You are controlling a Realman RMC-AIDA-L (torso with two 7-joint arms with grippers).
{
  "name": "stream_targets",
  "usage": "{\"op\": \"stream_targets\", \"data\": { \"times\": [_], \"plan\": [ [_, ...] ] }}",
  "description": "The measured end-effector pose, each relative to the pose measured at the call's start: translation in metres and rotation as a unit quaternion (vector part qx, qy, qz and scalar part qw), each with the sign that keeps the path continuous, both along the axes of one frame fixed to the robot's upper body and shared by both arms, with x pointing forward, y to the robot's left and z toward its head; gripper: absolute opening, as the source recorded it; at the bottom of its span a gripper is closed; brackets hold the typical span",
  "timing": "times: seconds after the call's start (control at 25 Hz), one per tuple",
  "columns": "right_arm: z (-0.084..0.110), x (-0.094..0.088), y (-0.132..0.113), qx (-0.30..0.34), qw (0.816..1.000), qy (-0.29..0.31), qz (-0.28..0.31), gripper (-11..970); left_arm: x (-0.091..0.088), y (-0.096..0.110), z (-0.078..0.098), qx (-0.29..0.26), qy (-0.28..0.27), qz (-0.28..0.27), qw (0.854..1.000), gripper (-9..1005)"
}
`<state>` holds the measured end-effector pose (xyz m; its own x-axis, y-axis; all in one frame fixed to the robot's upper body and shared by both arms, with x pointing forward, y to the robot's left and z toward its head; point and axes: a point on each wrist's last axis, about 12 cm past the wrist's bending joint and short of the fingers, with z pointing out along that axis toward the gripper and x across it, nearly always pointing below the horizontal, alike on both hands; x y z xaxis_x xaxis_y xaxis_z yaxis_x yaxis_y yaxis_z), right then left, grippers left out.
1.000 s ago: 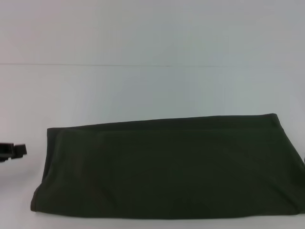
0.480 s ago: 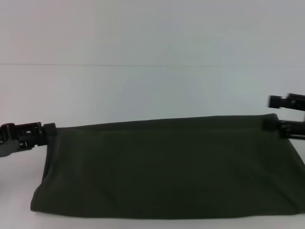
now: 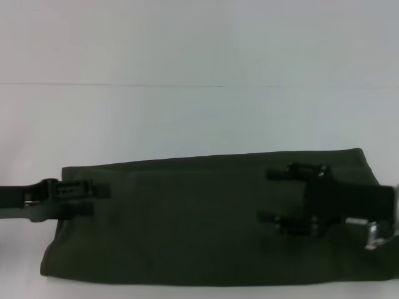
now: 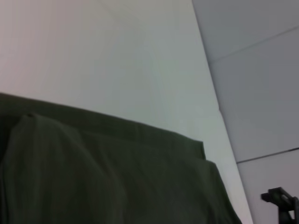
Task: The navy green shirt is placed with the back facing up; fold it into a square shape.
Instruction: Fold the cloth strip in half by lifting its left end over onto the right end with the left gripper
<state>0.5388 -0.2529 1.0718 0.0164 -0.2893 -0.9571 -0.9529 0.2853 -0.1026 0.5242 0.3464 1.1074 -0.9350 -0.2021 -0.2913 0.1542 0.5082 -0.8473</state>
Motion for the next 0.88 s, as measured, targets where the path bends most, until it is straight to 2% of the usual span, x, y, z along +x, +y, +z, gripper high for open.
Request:
{"op": "stream_targets", "data": {
  "times": [0.24,0.6,0.88],
  "plan": [
    [-0.018,0.006,0.028,-0.045,0.999,-0.009,0.024,797,0.008,-0.011,-0.006,0.013,0.017,-0.016,1.000,897],
    [-0.023,0.008,0.032,-0.059,0.998,-0.002,0.020,798,0.017,-0.021,-0.010,0.026,0.031,-0.022,0.999,907],
    [-0.025,0.007,0.032,-0.059,0.998,0.003,0.015,798,0.025,-0.015,-0.027,0.102,0.060,0.022,0.993,907]
  ]
}}
